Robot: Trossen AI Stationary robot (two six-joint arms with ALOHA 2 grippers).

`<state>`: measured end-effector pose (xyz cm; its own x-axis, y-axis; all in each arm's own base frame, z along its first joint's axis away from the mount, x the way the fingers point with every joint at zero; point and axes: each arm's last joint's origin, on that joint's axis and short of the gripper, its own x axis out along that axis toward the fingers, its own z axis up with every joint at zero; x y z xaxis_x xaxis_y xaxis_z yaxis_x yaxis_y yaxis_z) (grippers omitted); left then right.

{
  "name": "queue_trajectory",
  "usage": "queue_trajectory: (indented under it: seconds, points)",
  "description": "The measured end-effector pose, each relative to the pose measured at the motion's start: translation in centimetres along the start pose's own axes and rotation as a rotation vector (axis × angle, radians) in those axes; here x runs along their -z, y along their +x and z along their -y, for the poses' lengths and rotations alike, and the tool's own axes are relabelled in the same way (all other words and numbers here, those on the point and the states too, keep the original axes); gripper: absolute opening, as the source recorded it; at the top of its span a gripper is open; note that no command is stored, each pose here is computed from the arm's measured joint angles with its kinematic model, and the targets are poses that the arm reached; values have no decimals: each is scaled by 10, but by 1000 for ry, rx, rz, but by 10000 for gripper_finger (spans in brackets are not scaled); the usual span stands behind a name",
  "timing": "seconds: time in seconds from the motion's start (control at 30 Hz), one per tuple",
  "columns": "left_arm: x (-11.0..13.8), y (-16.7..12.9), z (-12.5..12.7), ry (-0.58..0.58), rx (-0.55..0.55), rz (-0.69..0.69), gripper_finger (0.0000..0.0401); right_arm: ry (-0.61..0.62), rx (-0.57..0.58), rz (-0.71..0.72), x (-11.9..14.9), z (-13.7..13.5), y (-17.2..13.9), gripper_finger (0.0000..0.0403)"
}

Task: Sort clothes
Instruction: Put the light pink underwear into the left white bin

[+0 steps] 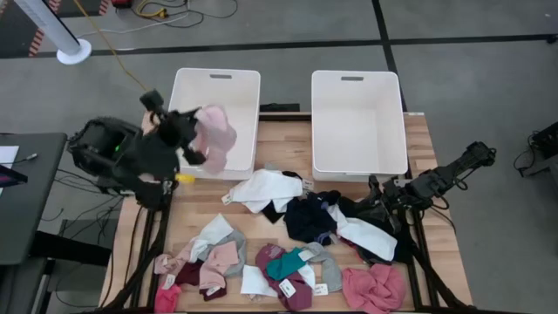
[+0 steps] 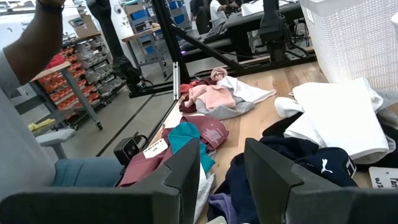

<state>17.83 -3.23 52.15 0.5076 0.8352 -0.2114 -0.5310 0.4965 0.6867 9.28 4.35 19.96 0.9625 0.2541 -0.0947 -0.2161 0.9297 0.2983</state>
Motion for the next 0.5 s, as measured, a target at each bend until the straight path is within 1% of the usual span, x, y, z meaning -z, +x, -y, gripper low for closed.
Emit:
queue_trajectory:
  seconds: [0.13,0.27,0.37,0.5]
  points:
    - [4,24,-7,-36,27,-101,0,-1,0,0,0,0,0,143]
    - [10,50,-13,-105,116,-202,0,-1,1,-2,0,0,0,143]
    - [12,68,-13,-149,185,-267,0,-2,3,-7,1,0,0,143]
    - [15,92,-8,-169,255,-354,0,-3,4,-11,1,0,0,143]
